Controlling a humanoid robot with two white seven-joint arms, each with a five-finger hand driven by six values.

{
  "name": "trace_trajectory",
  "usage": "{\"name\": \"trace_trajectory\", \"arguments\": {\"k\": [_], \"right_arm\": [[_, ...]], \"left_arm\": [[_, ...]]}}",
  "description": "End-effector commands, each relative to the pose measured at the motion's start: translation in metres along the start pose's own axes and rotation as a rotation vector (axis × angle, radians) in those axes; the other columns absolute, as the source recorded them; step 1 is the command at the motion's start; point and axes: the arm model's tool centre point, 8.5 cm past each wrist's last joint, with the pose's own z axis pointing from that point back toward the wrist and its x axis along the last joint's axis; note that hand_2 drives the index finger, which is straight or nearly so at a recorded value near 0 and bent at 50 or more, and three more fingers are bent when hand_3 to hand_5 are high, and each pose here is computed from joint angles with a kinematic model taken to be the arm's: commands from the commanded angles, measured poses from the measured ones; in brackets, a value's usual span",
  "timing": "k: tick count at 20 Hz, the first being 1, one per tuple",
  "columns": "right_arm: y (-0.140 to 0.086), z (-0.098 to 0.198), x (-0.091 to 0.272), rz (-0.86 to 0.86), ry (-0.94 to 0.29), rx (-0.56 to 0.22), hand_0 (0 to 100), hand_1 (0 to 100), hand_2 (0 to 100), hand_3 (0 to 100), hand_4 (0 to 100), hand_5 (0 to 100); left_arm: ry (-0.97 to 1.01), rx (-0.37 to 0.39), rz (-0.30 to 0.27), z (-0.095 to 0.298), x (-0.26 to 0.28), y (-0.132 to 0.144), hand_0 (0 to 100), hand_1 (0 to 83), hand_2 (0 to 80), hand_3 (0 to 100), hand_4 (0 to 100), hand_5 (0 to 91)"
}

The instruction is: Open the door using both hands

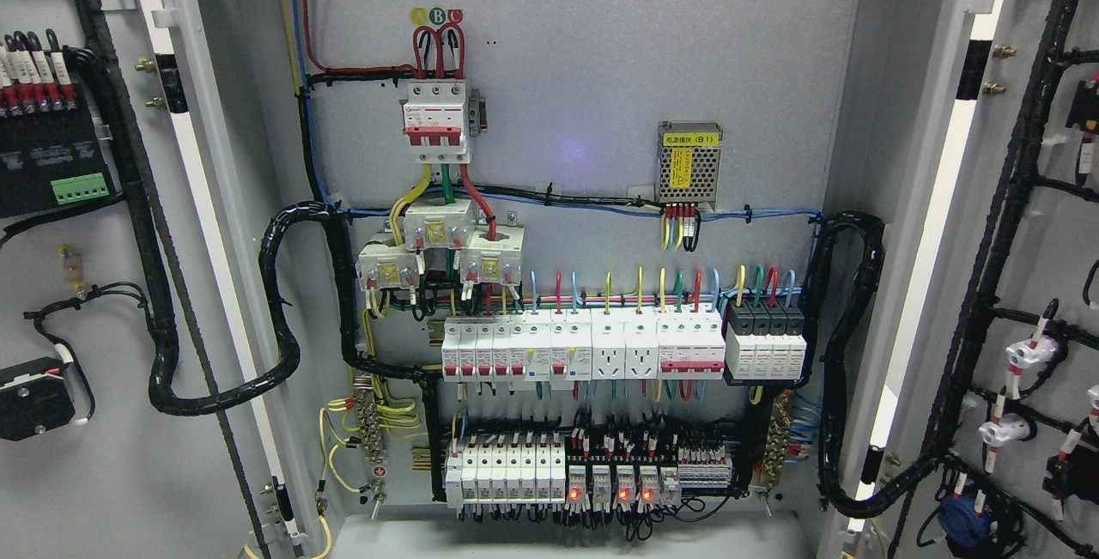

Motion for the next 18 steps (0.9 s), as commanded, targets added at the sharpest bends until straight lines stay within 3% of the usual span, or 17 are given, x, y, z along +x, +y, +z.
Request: {"name": "trace_trajectory", "arguments": {"k": [1, 6, 10, 14, 18], "right_arm": [[0.034, -0.007, -0.009, -0.077, 0.010, 0.096, 10, 13, 0, 0, 0, 0], [0.065, 0.011, -0.040, -0.209, 0.130, 0.136, 10, 13, 0, 0, 0, 0], [0.099, 0.034, -0.076, -0.276, 0.262, 0.181, 10, 13, 0, 0, 0, 0], [0.125, 0.075, -0.128, -0.322, 0.446, 0.186, 10, 13, 0, 0, 0, 0], [0.142, 0.127, -0.170, -0.371, 0.621, 0.133, 10, 13, 0, 0, 0, 0]], "left_arm": [[-0.303, -0.195, 0.114, 0.024, 0.025, -0.099, 12, 55.6, 0.0, 0, 0, 0.0], [-0.267, -0.320, 0.192, 0.044, 0.017, -0.166, 12, 55.6, 0.0, 0, 0, 0.0], [-0.217, -0.360, 0.247, 0.065, 0.014, -0.222, 12, 55.6, 0.0, 0, 0, 0.0], [-0.091, -0.401, 0.261, 0.095, -0.006, -0.267, 12, 55.6, 0.0, 0, 0, 0.0], [0.097, -0.447, 0.267, 0.142, -0.037, -0.295, 12, 55.6, 0.0, 0, 0, 0.0]]}}
